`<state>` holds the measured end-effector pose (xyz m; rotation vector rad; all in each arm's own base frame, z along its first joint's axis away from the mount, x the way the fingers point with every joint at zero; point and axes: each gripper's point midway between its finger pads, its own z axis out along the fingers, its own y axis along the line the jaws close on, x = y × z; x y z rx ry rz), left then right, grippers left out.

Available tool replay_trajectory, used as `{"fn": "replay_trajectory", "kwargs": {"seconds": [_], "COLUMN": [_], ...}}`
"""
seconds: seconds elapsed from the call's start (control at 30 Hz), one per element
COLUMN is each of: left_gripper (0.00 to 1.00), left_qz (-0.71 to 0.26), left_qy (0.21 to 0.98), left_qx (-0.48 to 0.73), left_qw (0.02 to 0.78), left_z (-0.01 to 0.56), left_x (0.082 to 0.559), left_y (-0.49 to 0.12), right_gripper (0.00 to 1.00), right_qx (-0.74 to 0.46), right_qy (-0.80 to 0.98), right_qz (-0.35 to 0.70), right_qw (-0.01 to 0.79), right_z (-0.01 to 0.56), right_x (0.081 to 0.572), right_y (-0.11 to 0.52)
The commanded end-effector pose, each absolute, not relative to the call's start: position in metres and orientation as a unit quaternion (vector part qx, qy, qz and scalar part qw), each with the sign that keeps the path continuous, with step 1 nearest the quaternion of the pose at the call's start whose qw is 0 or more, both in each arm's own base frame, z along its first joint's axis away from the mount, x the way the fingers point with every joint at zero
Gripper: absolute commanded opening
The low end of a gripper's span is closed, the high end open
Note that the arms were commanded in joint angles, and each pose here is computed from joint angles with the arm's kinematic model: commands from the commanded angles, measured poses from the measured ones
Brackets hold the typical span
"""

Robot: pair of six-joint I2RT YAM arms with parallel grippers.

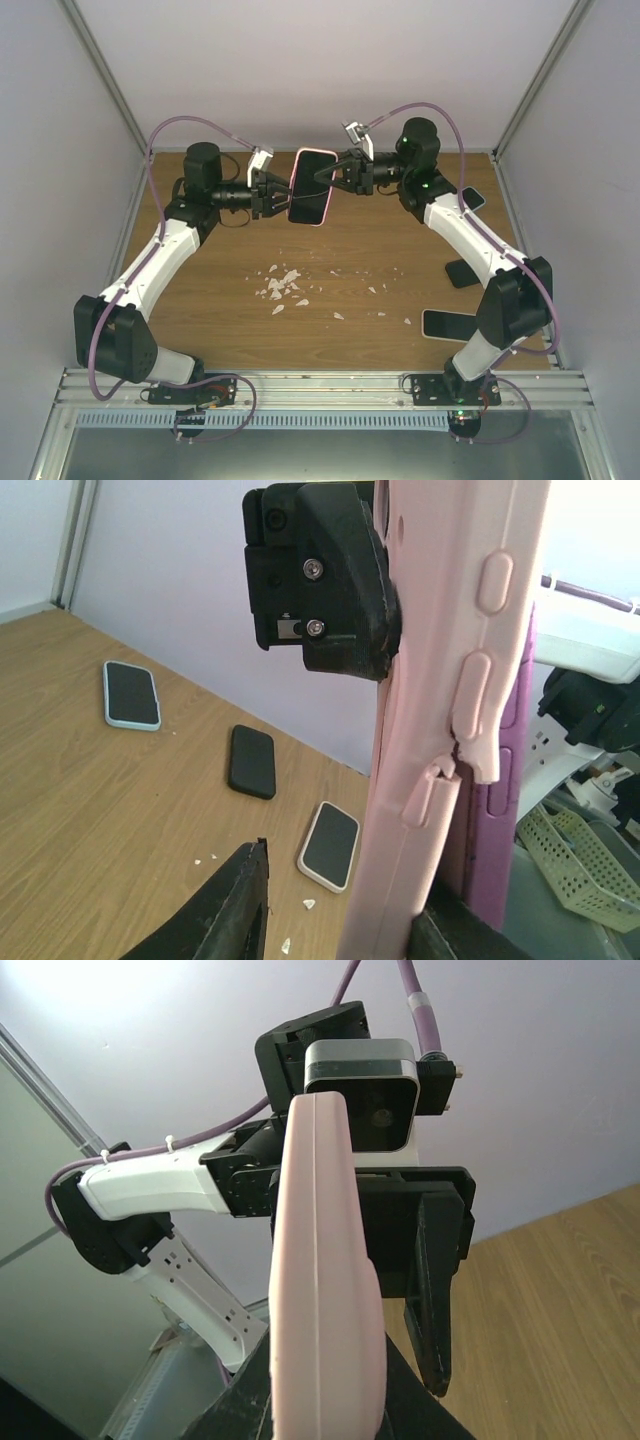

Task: Take the phone out of the phone case
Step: Remove the phone case from the phone.

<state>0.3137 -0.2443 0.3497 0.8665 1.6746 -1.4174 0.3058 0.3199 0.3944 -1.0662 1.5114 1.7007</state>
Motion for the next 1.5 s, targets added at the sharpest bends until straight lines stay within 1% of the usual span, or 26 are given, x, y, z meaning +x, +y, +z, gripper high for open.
{"fn": "replay_trajectory", "kwargs": {"seconds": [0.0, 0.1, 0.33, 0.37, 0.43, 0.57, 0.63, 0.87, 0.9, 1.03, 1.1, 1.17, 1.23, 1.27, 1.47], "left_gripper": [0.3, 0.28, 0.13, 0.1, 0.01, 0.0, 0.0, 0.0, 0.0, 0.0, 0.0, 0.0, 0.0, 0.0, 0.0], "left_qz": [-0.534, -0.552, -0.558, -0.559, -0.56, -0.573, -0.579, -0.592, -0.591, -0.588, -0.591, -0.591, -0.589, -0.587, -0.589], "left_qy": [0.606, 0.603, 0.606, 0.606, 0.608, 0.621, 0.629, 0.654, 0.66, 0.685, 0.691, 0.697, 0.703, 0.706, 0.728], "left_qx": [0.337, 0.337, 0.333, 0.333, 0.33, 0.309, 0.295, 0.252, 0.243, 0.196, 0.179, 0.161, 0.145, 0.136, 0.062], "left_qw": [0.483, 0.467, 0.458, 0.458, 0.455, 0.437, 0.426, 0.398, 0.395, 0.383, 0.377, 0.374, 0.371, 0.371, 0.345], "left_z": [0.401, 0.393, 0.386, 0.386, 0.385, 0.38, 0.375, 0.36, 0.358, 0.347, 0.344, 0.341, 0.337, 0.336, 0.323], "left_x": [0.324, 0.313, 0.31, 0.31, 0.311, 0.315, 0.316, 0.316, 0.318, 0.328, 0.331, 0.336, 0.341, 0.344, 0.36], "left_y": [-0.242, -0.242, -0.243, -0.244, -0.244, -0.243, -0.241, -0.235, -0.234, -0.228, -0.224, -0.222, -0.22, -0.218, -0.209], "right_gripper": [0.0, 0.01, 0.0, 0.0, 0.01, 0.02, 0.04, 0.22, 0.26, 0.52, 0.69, 0.81, 0.86, 0.87, 0.88], "right_qx": [-0.463, -0.459, -0.441, -0.441, -0.438, -0.427, -0.42, -0.388, -0.385, -0.371, -0.364, -0.356, -0.347, -0.349, -0.371], "right_qy": [0.537, 0.541, 0.558, 0.559, 0.561, 0.572, 0.579, 0.608, 0.61, 0.625, 0.633, 0.645, 0.662, 0.665, 0.698], "right_qz": [0.689, 0.687, 0.685, 0.685, 0.685, 0.681, 0.678, 0.66, 0.657, 0.638, 0.627, 0.609, 0.582, 0.571, 0.445], "right_qw": [0.15, 0.155, 0.155, 0.155, 0.153, 0.159, 0.169, 0.21, 0.219, 0.254, 0.272, 0.294, 0.32, 0.33, 0.421], "right_z": [0.369, 0.37, 0.36, 0.36, 0.358, 0.355, 0.355, 0.358, 0.36, 0.367, 0.369, 0.367, 0.365, 0.365, 0.359], "right_x": [0.234, 0.239, 0.25, 0.252, 0.254, 0.263, 0.27, 0.304, 0.309, 0.323, 0.331, 0.34, 0.352, 0.354, 0.371], "right_y": [0.347, 0.35, 0.357, 0.357, 0.359, 0.359, 0.357, 0.337, 0.333, 0.315, 0.306, 0.298, 0.289, 0.286, 0.277]}}
